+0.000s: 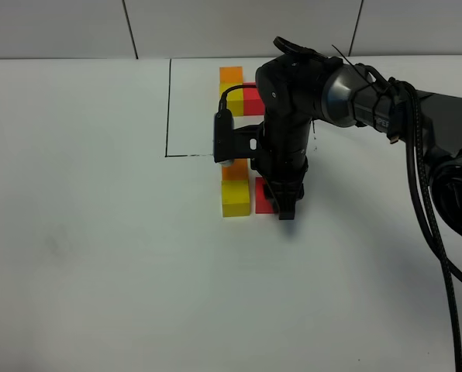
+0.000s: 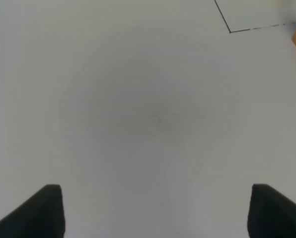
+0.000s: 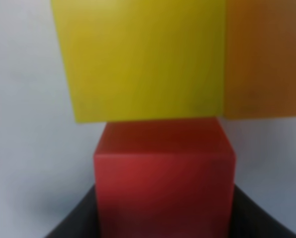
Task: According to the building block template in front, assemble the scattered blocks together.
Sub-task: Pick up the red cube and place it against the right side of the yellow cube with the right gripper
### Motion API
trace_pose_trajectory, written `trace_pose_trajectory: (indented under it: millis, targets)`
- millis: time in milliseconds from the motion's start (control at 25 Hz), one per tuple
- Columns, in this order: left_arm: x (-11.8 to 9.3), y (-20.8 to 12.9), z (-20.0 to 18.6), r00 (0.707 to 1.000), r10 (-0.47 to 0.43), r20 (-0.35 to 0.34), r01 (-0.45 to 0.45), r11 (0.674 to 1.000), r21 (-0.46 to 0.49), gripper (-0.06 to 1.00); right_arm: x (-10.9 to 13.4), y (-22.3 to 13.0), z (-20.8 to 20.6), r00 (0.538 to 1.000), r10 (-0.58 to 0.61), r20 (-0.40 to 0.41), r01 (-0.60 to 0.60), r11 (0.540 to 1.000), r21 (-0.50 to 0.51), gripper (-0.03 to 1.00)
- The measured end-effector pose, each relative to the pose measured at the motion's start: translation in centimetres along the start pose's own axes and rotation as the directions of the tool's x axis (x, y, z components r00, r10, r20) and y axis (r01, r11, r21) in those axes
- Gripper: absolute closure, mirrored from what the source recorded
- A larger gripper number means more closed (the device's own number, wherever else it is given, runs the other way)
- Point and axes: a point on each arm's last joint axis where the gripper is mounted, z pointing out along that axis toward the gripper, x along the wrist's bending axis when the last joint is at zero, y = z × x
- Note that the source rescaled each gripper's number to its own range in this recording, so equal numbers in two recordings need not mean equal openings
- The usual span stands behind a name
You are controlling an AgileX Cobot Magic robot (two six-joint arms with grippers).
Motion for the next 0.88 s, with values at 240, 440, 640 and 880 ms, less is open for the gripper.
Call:
trace_pose_trajectory:
  millis: [240,440,640,880]
  targets:
    - [0.0,0.0,0.0,1.0,-0.001,0.0,0.001,1.0,0.0,0.24,0.42,0.48,-0.01,1.0,-0.006,-0.015,0.006,1.0,-0.003,0.96]
    - [0.0,0.0,0.0,1.0,-0.001,0.0,0.001,1.0,0.0,0.24,0.37,0.52,0.04,1.0,-0.006,-0.01,0.006,1.0,-0.007,0.96]
    - [0.0,0.0,0.0,1.0,-0.001,0.0,0.001,1.0,0.0,0.24,0.36,0.52,0.04,1.0,-0.006,-0.009,0.006,1.0,-0.007,0.96]
    - [0.0,0.0,0.0,1.0,-0.001,0.0,0.001,1.0,0.0,0.24,0.3,0.56,0.04,1.0,-0.003,-0.003,0.003,1.0,-0.011,0.96]
